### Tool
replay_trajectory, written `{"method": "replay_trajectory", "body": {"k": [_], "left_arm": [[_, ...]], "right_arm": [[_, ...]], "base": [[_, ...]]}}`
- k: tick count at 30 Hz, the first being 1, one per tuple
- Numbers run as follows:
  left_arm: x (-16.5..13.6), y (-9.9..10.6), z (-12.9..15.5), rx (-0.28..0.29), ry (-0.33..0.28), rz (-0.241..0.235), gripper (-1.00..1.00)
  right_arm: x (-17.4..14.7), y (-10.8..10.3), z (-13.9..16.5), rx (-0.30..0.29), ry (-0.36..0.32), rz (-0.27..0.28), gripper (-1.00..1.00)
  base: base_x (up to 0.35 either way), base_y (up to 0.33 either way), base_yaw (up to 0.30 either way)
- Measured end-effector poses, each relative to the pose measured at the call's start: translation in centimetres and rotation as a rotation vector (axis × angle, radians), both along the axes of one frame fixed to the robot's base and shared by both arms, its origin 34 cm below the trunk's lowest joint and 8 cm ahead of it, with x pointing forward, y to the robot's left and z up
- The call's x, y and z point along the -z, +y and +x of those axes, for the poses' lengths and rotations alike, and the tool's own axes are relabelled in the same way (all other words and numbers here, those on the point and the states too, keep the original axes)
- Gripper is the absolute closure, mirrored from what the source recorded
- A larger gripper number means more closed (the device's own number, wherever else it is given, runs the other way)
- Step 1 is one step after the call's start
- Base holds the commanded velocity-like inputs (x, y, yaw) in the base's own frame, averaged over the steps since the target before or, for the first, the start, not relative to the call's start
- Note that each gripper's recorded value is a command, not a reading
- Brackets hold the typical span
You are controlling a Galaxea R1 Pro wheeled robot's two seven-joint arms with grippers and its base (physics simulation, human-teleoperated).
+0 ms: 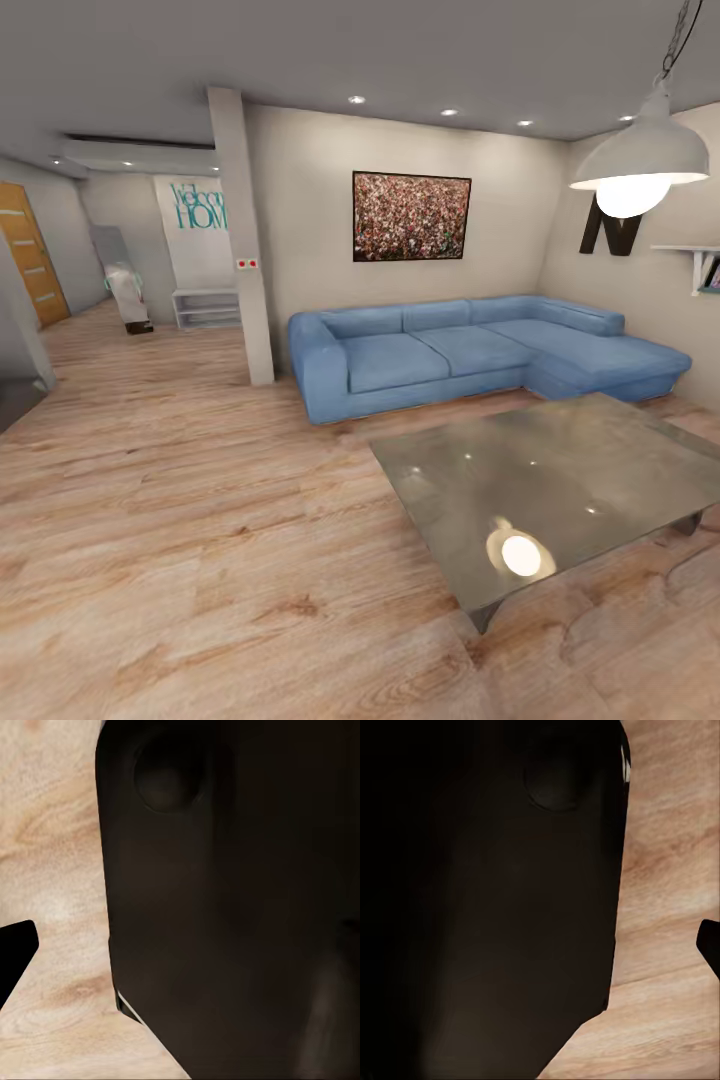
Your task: Place each of the two pumpkins and all three candles from the living room inside a cabinet in the living room (use any cabinet), then make sure every cabinet is closed, and position the cauldron so it is next to a table in the living room.
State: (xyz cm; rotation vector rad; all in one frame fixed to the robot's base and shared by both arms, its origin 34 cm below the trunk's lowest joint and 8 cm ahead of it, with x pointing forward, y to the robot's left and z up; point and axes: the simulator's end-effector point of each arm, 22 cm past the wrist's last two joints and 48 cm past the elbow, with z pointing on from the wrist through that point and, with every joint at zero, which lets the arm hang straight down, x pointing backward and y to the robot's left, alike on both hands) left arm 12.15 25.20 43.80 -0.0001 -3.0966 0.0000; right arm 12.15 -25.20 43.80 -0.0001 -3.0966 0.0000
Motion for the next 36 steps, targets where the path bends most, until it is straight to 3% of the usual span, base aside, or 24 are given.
{"method": "replay_trajectory", "body": {"k": [4, 13, 26, 27, 36], "left_arm": [[-0.2, -1.7, -2.5, 0.04, 0.027, -0.029, -1.0], [-0.3, -0.7, -4.5, 0.035, 0.044, -0.022, -1.0], [-0.1, -0.6, -0.8, 0.039, -0.034, -0.022, -1.0], [-0.1, -0.7, 0.1, 0.039, -0.053, -0.022, -1.0], [-0.1, -0.4, 0.3, 0.042, -0.058, -0.019, -1.0]], "right_arm": [[-0.1, 1.1, -0.9, -0.025, 0.003, 0.03, -1.0], [-0.1, 2.1, 0.9, -0.01, -0.059, 0.078, -1.0], [-0.2, 3.0, 2.6, -0.015, -0.134, 0.122, -1.0], [-0.8, 3.1, 6.1, -0.023, -0.292, 0.123, -1.0], [-0.9, 3.1, 6.4, -0.023, -0.304, 0.126, -1.0]], "base": [[0.0, 0.0, 0.0], [0.0, 0.0, -0.031], [0.0, 0.0, -0.272], [0.0, 0.005, -0.29], [-0.019, 0.179, -0.29]]}}
